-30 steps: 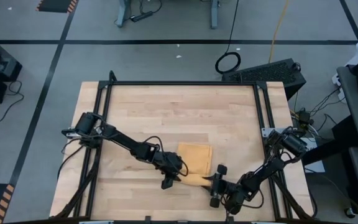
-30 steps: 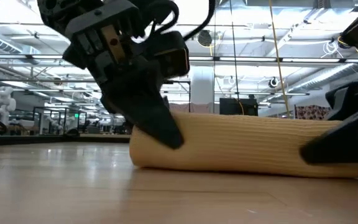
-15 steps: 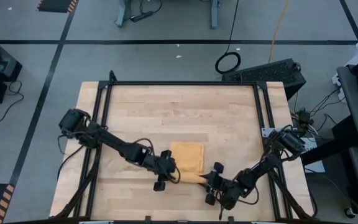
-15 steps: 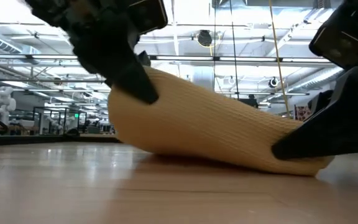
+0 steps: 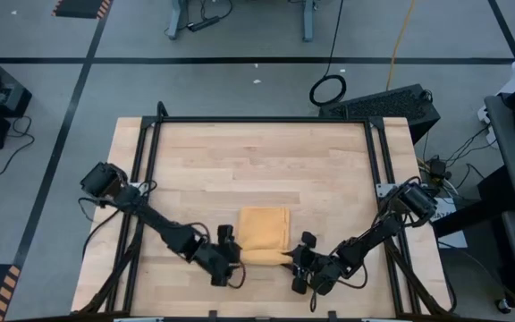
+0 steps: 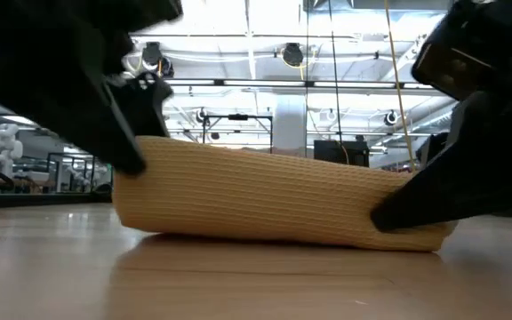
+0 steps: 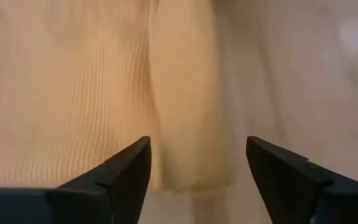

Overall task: Roll towel
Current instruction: Roll the yellow towel

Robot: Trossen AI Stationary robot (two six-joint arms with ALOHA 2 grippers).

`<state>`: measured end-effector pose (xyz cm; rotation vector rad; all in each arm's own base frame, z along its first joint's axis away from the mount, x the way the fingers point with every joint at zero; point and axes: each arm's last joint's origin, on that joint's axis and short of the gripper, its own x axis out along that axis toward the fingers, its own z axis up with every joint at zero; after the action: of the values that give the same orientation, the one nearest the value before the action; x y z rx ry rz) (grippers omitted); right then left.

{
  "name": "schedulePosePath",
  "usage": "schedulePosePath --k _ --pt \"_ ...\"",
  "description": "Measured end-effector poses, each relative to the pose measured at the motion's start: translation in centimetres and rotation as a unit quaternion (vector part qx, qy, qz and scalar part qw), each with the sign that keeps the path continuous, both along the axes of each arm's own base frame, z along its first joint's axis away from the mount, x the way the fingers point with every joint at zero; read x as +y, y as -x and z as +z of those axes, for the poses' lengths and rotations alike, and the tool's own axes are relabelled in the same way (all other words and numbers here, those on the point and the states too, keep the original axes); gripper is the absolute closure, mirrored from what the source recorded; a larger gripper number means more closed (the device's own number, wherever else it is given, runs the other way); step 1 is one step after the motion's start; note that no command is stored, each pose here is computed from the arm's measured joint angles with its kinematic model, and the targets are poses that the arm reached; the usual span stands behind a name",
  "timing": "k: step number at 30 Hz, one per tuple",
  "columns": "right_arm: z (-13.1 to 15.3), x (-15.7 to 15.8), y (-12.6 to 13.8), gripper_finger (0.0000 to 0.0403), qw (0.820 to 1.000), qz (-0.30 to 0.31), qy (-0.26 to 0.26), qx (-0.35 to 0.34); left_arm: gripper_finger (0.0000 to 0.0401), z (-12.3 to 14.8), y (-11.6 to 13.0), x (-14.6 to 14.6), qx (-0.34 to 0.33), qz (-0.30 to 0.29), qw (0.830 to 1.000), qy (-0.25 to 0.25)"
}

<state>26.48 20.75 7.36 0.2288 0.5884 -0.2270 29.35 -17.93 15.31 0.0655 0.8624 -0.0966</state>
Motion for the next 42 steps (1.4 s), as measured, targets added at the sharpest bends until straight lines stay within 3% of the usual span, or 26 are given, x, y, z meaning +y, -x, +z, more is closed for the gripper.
schedulePosePath --k 6,11,18,26,30,36,42 --pt "0.0 -0.8 -1.0 0.0271 0.998 0.001 -0.053 0.015 0.014 0.7 1.7 -3.1 -0.086 0.019 0.995 -0.051" --pt "0.3 -1.4 -2.0 0.0271 0.995 0.024 -0.099 0.015 0.0173 0.3 2.5 -5.4 -0.155 0.038 0.983 -0.092" --pt "0.5 -2.2 -2.9 0.0271 0.987 0.047 -0.149 0.025 0.027 -3.2 1.9 -5.1 -0.123 0.055 0.983 -0.122" --pt "0.7 -2.1 -3.1 0.027 0.977 0.038 -0.209 0.018 0.0388 -3.6 2.0 -4.3 -0.1 0.098 0.984 -0.109" --pt "1.7 -1.4 -2.9 0.0257 0.98 0.086 -0.181 -0.002 0.0386 -4.0 2.2 -3.6 -0.057 0.123 0.987 -0.087" --pt "2.7 -0.8 -2.2 0.0205 0.981 0.168 -0.095 0.0 0.0387 -3.3 0.9 -2.6 -0.025 0.092 0.995 -0.021" --pt "2.9 0.6 -1.1 0.0184 0.987 0.153 -0.028 -0.031 0.0387 -1.8 -0.6 -0.3 0.006 0.067 0.997 0.045"
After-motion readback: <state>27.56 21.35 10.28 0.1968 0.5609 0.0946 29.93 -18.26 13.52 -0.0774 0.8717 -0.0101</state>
